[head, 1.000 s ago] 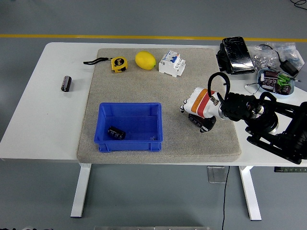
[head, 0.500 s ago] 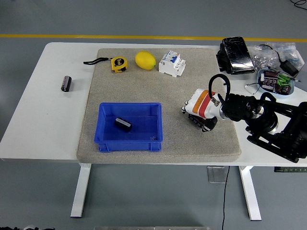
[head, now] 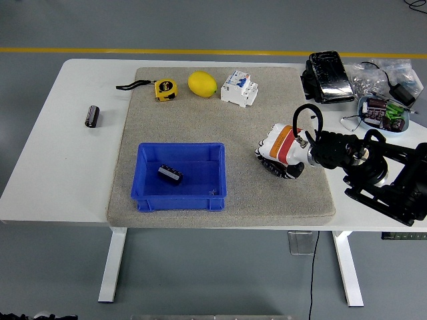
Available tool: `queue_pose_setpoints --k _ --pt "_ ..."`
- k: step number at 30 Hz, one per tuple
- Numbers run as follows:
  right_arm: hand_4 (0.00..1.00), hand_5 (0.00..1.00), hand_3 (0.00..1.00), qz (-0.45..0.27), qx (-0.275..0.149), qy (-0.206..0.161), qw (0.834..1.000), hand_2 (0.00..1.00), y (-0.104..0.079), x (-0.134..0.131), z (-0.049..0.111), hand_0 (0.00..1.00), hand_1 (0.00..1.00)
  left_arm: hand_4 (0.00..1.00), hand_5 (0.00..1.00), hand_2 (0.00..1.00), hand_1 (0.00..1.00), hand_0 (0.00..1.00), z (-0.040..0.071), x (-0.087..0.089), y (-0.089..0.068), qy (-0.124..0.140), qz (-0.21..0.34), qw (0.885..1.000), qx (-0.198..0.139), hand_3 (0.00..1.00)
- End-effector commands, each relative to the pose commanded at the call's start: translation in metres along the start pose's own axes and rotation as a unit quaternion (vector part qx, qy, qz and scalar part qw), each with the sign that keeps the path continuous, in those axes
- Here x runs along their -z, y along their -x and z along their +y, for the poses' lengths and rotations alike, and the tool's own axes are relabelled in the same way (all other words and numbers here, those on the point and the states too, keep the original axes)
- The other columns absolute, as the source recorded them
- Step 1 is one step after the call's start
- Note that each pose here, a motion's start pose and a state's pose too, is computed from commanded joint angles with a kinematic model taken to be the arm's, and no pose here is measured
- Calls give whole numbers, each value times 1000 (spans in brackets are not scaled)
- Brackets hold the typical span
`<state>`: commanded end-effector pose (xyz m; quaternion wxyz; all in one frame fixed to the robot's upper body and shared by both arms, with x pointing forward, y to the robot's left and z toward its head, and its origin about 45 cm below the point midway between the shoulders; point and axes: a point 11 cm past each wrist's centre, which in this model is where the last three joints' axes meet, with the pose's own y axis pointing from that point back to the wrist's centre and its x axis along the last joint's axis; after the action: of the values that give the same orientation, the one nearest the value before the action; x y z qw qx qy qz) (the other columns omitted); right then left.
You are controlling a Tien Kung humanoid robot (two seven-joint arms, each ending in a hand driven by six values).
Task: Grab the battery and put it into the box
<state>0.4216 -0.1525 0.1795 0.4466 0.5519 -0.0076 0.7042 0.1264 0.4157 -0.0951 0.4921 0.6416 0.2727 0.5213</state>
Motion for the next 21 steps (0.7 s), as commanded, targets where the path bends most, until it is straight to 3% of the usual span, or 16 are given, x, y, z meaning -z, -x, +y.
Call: queue_pose_setpoints --k 3,4,9,10,21 --pt "806 137 640 0 -3 0 1000 635 1 0 0 47 207 655 526 807 750 757 0 0 0 0 0 1000 0 637" --pt "740 89 582 0 -5 0 1000 573 1 0 0 39 202 655 526 805 749 756 0 0 0 1 0 1000 0 638" --pt "740 89 582 0 -8 -1 1000 573 2 0 1 39 202 655 526 805 749 756 0 -1 1 1 0 1000 1 638" --pt "705 52 530 0 -10 -1 1000 535 1 0 1 32 204 655 528 805 746 754 0 -1 1 1 0 1000 1 638" --pt "697 42 511 -2 -33 -4 999 523 -12 2 3 30 199 655 527 804 747 753 0 1 -1 0 0 1000 -1 638"
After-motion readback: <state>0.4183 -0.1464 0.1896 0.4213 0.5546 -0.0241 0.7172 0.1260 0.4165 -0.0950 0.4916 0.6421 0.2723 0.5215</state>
